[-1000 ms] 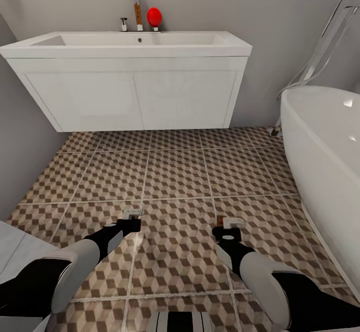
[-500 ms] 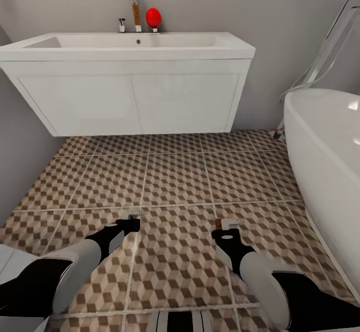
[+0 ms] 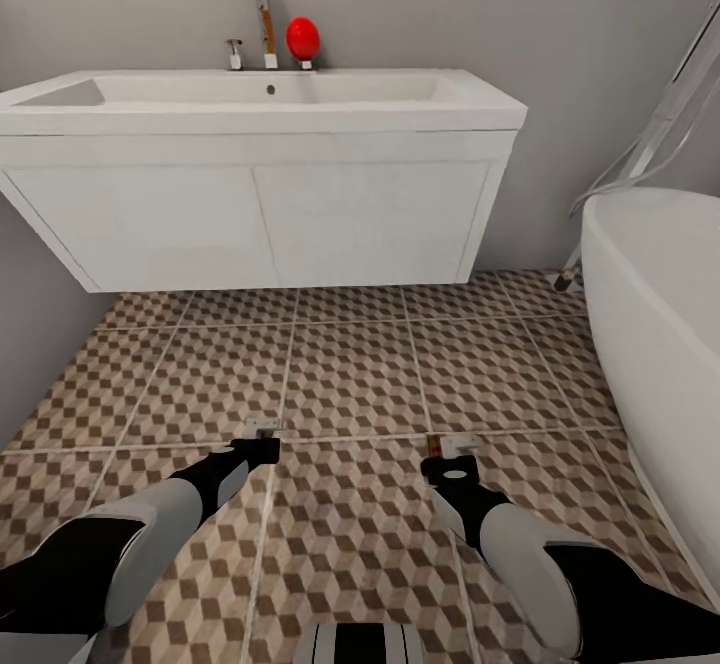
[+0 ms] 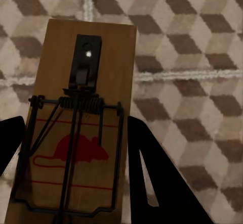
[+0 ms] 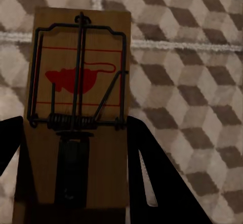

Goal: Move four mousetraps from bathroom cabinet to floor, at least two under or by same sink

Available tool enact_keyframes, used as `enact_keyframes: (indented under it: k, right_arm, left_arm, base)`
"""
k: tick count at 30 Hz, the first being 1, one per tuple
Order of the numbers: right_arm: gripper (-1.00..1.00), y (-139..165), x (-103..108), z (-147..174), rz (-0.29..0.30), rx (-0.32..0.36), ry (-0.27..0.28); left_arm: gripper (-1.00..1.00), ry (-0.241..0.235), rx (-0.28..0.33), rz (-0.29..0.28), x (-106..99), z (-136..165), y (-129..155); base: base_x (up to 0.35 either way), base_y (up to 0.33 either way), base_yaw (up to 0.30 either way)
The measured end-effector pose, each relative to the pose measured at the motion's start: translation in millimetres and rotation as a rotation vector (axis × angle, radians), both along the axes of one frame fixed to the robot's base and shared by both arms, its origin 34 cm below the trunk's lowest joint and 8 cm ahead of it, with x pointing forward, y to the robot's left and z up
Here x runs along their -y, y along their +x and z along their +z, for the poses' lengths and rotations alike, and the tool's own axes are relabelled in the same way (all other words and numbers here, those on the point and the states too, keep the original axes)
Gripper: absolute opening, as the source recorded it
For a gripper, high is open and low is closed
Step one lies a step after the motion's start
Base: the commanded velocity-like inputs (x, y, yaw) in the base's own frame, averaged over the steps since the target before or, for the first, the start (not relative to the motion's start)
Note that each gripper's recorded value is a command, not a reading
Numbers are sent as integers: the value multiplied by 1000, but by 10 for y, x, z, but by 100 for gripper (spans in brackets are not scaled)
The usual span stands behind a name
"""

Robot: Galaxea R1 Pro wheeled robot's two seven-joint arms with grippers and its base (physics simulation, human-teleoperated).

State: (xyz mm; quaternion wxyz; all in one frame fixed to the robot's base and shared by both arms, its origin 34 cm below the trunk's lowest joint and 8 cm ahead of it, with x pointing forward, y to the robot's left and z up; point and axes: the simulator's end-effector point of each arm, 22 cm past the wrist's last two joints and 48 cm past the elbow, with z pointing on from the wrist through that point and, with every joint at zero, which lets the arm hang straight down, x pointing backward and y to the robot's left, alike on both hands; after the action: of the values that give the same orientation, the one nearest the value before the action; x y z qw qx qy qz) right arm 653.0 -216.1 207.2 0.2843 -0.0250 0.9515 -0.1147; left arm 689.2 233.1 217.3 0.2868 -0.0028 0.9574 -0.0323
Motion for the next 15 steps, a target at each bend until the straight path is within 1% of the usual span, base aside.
enact_keyframes:
  k: [15]
  right_arm:
    - [-100, 15, -4, 9, 0, 8, 1]
  left_arm:
    - [-100, 0, 0, 1, -5, -1, 0]
  base:
    - [161, 0, 0]
